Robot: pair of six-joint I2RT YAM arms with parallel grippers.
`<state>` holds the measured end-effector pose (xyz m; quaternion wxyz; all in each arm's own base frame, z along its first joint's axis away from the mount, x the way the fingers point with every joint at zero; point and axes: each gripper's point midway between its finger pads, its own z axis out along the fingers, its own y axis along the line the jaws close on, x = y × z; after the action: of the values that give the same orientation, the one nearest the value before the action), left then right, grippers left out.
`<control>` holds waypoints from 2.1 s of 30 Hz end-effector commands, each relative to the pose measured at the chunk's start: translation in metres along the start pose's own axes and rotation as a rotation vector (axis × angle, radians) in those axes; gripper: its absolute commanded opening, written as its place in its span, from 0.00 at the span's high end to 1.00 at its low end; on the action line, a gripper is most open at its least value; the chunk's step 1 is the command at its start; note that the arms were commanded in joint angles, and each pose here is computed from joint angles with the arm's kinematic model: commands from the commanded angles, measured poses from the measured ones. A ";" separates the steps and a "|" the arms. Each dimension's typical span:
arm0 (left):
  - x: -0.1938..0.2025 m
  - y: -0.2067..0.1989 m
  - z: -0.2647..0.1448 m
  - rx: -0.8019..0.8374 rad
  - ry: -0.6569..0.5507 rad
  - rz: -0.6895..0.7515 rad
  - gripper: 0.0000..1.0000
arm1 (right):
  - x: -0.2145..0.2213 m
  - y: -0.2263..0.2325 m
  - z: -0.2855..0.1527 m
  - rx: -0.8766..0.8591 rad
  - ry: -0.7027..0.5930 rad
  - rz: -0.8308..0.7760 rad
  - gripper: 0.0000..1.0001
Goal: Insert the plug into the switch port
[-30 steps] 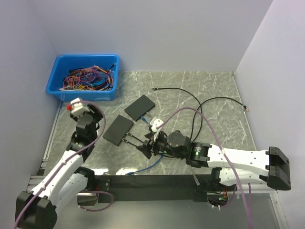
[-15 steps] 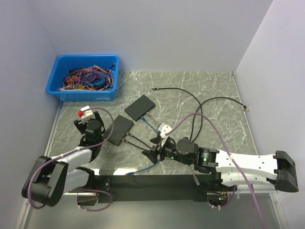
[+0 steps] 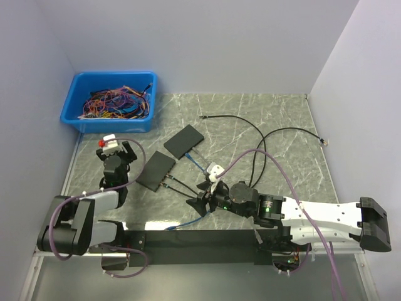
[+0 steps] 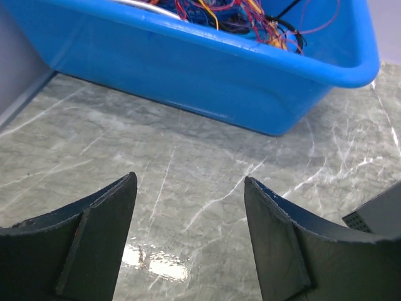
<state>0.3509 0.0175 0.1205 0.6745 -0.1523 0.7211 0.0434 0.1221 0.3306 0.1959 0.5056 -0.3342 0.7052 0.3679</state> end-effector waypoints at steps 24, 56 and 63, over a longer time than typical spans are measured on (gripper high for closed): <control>-0.006 -0.015 0.029 0.217 -0.053 0.018 0.01 | 0.000 0.012 0.012 -0.044 -0.024 0.038 0.26; -0.006 -0.017 0.029 0.222 -0.051 0.017 0.01 | 0.032 -0.040 -0.049 0.292 0.168 0.284 0.24; -0.006 -0.016 0.029 0.220 -0.051 0.016 0.01 | 0.030 -0.038 -0.051 0.297 0.166 0.318 0.24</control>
<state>0.3801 0.0144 0.1113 0.6837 -0.0824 0.7248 -0.0220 0.1193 0.2627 0.1515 0.4138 -0.1956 0.8388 0.2948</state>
